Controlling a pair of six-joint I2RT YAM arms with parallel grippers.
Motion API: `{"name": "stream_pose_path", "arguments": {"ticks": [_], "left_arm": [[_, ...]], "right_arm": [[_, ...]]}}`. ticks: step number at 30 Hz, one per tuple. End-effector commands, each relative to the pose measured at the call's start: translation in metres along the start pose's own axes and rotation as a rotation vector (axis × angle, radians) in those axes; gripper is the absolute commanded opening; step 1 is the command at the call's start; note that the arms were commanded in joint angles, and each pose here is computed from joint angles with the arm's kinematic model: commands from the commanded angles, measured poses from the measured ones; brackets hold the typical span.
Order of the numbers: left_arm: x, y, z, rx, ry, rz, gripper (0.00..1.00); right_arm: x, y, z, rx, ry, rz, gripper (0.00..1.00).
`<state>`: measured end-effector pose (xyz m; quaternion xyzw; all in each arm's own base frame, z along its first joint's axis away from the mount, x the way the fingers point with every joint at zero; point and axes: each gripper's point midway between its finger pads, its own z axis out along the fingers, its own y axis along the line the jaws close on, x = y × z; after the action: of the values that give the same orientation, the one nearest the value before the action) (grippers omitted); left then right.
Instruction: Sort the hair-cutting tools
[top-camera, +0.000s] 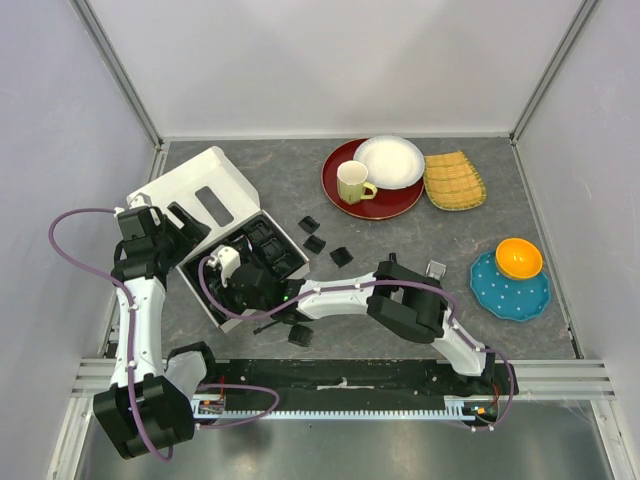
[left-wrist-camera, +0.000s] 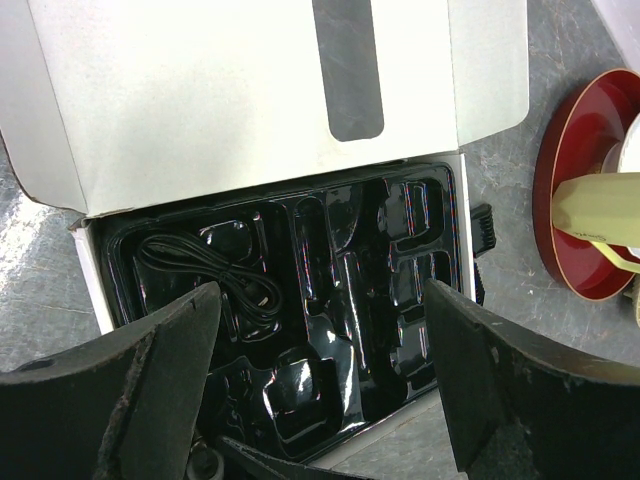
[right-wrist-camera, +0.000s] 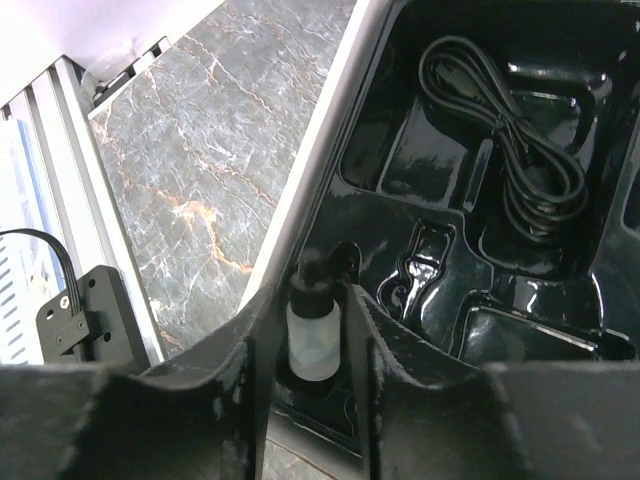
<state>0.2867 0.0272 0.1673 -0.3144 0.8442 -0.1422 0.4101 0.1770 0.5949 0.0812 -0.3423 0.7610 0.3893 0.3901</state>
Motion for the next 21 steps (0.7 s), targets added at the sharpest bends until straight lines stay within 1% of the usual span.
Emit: {"name": "stream_pose_path", "arguments": {"ticks": [1, 3, 7, 10, 11, 13, 15, 17, 21], "left_arm": [[-0.012, -0.005, -0.004, 0.004, -0.041, -0.02, 0.88], [-0.013, -0.005, -0.005, 0.006, -0.044, -0.019, 0.88], [-0.014, -0.005, -0.005, 0.004, -0.049, -0.022, 0.88], [-0.014, -0.005, -0.005, 0.004, -0.047, -0.02, 0.88], [-0.014, -0.005, -0.005, 0.003, -0.047, -0.02, 0.88], [-0.014, -0.005, -0.005, 0.004, -0.049, -0.021, 0.88], [-0.014, -0.005, -0.006, 0.004, -0.049, -0.021, 0.88], [-0.014, -0.005, -0.006, 0.004, -0.049, -0.02, 0.88], [-0.014, -0.005, -0.006, 0.003, -0.051, -0.02, 0.88]], "right_arm": [[0.002, 0.005, -0.003, -0.021, -0.002, -0.004, 0.46], [-0.003, 0.007, -0.005, -0.027, -0.008, 0.006, 0.52], [-0.018, 0.013, -0.01, -0.023, -0.016, 0.026, 0.54], [-0.022, 0.01, -0.012, 0.001, -0.02, 0.032, 0.48], [-0.026, 0.009, -0.012, 0.01, -0.028, 0.035, 0.44], [-0.026, 0.009, -0.012, 0.015, -0.029, 0.036, 0.39], [-0.024, 0.008, -0.01, 0.018, -0.023, 0.037, 0.31], [-0.021, 0.007, -0.008, 0.022, -0.014, 0.036, 0.27], [-0.013, 0.001, -0.006, 0.041, 0.003, 0.038, 0.22]]}}
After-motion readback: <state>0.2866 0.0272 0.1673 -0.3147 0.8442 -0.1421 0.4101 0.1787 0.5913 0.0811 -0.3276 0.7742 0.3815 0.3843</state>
